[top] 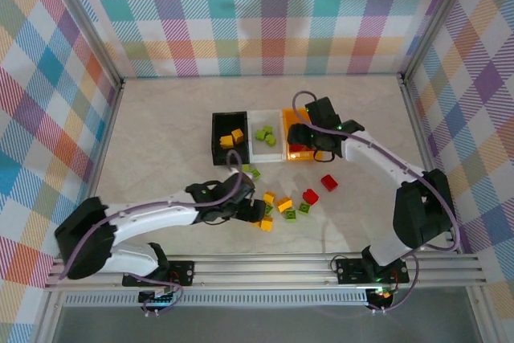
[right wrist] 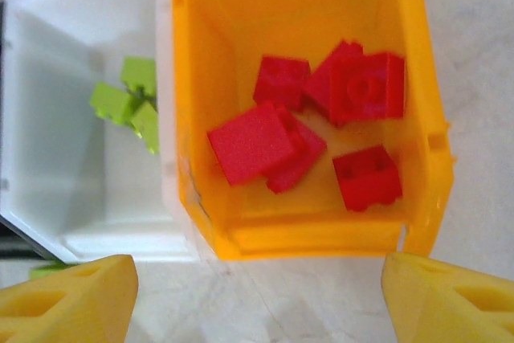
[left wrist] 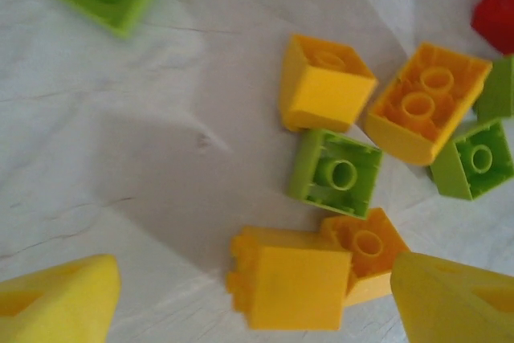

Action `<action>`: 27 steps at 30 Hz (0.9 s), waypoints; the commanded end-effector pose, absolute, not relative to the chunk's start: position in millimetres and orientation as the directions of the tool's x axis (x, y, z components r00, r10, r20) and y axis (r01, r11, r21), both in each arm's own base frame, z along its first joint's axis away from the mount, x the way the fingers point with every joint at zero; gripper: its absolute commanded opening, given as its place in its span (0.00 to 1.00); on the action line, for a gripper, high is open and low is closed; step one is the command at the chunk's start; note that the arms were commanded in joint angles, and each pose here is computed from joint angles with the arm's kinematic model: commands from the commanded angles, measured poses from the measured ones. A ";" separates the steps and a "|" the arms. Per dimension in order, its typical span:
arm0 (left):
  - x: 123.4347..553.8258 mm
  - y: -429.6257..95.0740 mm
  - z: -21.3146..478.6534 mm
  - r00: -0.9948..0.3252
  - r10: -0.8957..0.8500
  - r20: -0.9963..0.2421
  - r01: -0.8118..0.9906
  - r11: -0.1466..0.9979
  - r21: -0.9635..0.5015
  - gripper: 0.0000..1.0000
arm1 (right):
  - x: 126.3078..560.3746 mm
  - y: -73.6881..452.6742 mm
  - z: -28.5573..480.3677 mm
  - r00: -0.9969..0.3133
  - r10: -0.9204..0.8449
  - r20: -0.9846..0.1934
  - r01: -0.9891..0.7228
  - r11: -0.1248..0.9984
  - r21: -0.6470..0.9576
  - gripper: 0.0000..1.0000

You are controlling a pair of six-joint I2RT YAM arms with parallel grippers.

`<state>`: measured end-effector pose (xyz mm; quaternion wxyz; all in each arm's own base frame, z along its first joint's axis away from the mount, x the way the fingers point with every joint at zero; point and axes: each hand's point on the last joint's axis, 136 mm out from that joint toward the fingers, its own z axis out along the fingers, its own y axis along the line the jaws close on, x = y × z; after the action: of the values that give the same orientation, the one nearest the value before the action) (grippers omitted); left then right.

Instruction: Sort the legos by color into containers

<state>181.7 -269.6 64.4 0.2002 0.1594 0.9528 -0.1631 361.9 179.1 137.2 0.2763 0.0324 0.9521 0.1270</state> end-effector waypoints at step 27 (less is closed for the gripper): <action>180.9 -226.1 54.9 -0.876 0.263 -0.404 0.322 0.943 -0.085 0.43 | 352.2 170.5 152.7 -0.816 0.188 -0.547 0.027 0.957 0.289 0.81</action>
<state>170.3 -228.9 31.8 0.1700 0.1677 0.9685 -0.0712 353.4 172.2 141.8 0.2854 0.0508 0.9480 0.1312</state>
